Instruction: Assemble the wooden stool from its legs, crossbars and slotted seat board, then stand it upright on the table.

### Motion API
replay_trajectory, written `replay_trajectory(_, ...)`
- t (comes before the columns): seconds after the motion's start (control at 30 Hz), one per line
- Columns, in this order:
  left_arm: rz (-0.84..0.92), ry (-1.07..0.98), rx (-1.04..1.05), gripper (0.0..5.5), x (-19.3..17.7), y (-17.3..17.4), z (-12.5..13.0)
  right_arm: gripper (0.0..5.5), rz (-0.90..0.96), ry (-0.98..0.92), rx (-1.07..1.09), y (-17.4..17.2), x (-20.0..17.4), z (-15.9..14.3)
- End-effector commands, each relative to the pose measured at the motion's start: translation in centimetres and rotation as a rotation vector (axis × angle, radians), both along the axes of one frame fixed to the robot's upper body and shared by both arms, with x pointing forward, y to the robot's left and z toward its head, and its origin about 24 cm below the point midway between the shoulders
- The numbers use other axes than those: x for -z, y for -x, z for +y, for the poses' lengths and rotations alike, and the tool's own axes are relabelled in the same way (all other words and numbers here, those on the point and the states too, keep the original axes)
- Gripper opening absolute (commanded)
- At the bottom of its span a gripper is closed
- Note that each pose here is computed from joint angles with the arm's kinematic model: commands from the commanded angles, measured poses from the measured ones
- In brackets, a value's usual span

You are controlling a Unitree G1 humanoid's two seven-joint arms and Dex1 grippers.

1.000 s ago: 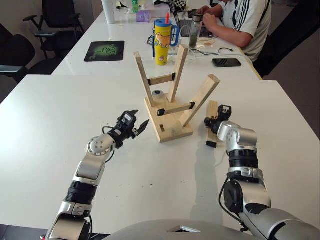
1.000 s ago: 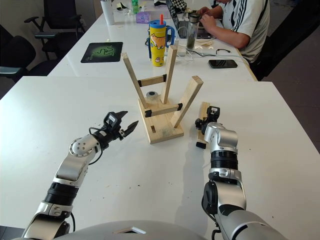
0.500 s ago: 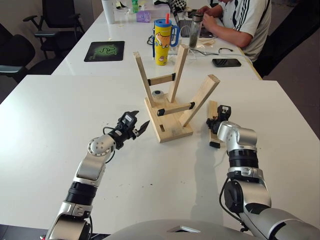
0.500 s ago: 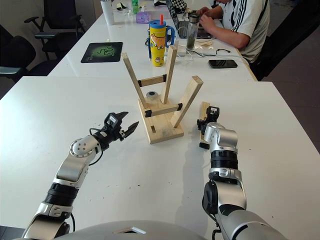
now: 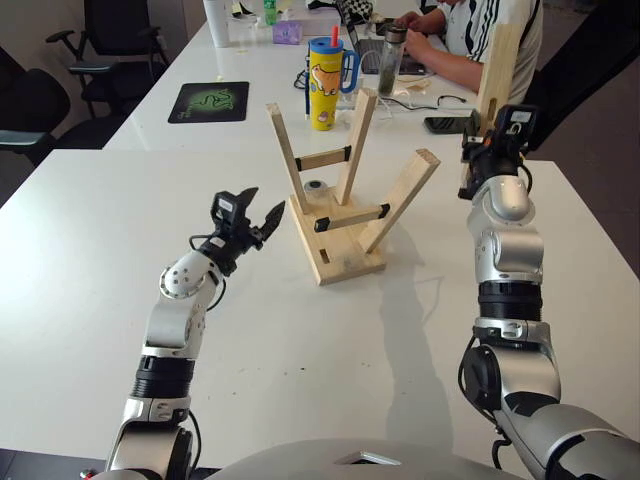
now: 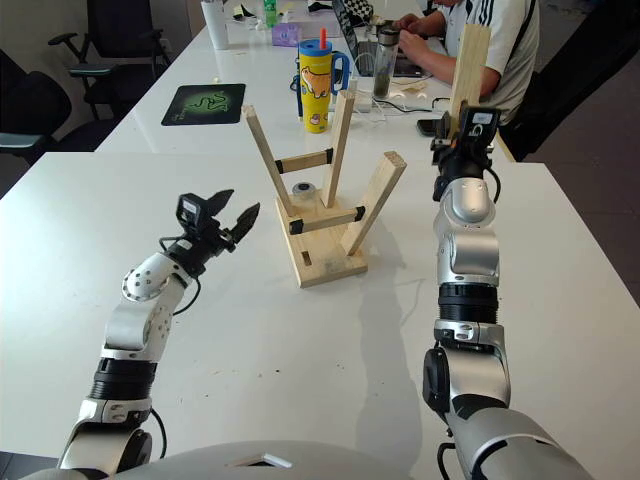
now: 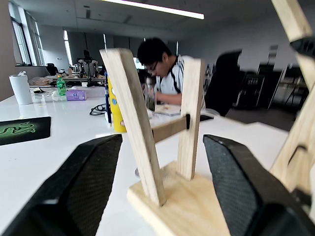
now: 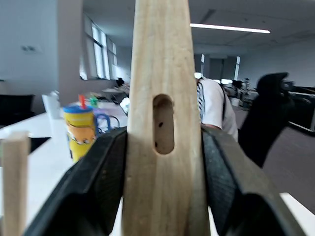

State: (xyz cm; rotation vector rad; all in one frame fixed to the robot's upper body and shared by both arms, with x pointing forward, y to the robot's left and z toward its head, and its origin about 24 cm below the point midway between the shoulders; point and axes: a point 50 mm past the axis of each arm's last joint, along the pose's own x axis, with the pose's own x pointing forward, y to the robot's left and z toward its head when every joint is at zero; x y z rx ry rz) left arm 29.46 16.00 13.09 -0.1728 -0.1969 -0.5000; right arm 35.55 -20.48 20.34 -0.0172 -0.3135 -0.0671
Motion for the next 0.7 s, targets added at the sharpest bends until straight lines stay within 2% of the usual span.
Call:
replay_trajectory(0.03,-0.055,0.371,0.137,3.05,-5.2,0.5,-0.1,2.06,-0.266,0.073,-0.293,1.8,-7.0,2.6)
replay_trajectory(0.13,-0.044,0.583,0.310,3.05,-7.5,1.6,-0.8,2.06,-0.321,0.260,-0.526,3.7,-8.2,5.7)
replay_trajectory(0.33,-0.011,0.625,0.423,3.05,-9.4,2.7,-2.1,2.06,-0.260,0.489,-0.764,5.8,-5.6,9.7)
replay_trajectory(0.7,-0.018,0.653,0.460,3.05,-10.8,2.9,-2.5,2.06,-0.187,0.615,-0.970,7.7,-1.6,12.4)
